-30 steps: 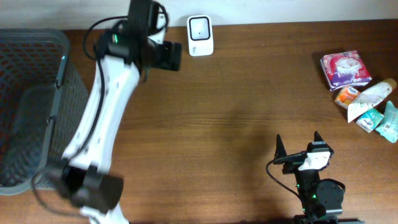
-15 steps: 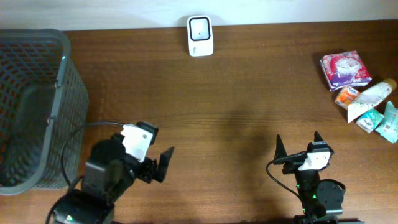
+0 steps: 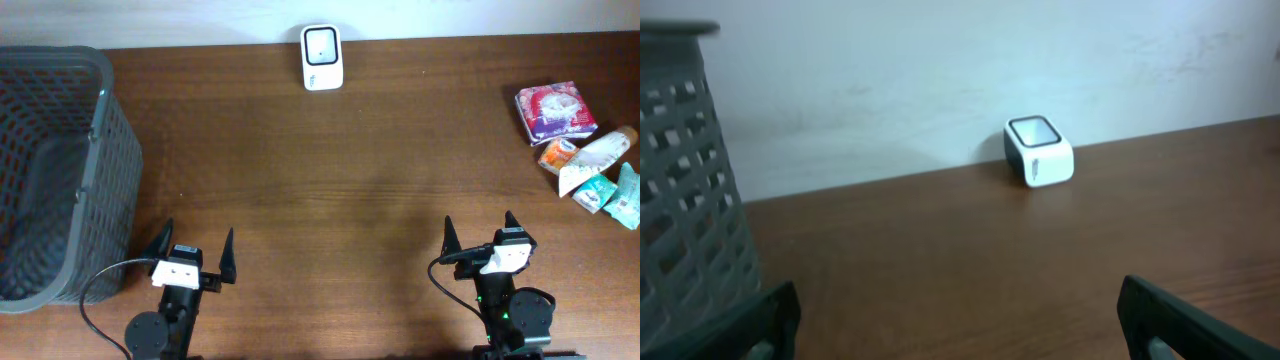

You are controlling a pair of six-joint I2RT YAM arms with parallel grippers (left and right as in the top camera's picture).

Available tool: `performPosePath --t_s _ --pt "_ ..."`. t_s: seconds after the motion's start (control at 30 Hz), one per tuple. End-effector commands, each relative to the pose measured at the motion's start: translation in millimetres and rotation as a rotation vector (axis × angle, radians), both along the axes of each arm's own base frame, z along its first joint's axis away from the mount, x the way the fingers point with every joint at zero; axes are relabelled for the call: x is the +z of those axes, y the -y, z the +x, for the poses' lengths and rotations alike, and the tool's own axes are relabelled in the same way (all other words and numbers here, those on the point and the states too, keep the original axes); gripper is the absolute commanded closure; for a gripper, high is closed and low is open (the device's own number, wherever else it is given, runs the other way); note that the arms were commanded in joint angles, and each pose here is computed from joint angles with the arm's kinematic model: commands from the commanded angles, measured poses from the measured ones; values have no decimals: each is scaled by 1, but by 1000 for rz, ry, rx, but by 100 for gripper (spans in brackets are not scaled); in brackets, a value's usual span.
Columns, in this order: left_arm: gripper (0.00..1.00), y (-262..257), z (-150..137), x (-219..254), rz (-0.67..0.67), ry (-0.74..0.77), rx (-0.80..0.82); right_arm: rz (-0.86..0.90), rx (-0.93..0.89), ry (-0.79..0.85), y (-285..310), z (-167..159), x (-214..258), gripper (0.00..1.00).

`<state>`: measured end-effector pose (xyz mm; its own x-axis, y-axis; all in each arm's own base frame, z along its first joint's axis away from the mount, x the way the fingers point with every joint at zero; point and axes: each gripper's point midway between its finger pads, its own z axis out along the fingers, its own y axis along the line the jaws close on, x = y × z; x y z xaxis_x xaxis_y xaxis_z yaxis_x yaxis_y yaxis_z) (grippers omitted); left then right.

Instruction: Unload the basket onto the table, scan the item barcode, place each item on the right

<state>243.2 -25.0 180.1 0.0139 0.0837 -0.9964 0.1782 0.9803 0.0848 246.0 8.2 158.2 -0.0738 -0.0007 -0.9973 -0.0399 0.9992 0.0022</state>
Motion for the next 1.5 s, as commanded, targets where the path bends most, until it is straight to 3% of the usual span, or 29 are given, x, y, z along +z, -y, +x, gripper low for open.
performPosePath --t_s 0.0,0.07,0.17,0.27,0.63,1.47 --pt "1 -15 2 -6 -61 -16 84 7 -1 -4 0 0 -2 1" --pt "1 -36 3 -10 -126 -32 212 7 -1 -4 0 0 -2 1" --pt "1 -49 1 -24 -109 -83 288 7 -1 -4 0 0 -2 1" --pt "1 -50 1 -24 -27 -80 288 7 -1 -4 0 0 -2 1" --pt "1 -38 2 -24 -19 -80 248 7 -1 -4 0 0 -2 1" --pt "1 -42 2 -24 -90 -83 261 7 -1 -4 0 0 -2 1"
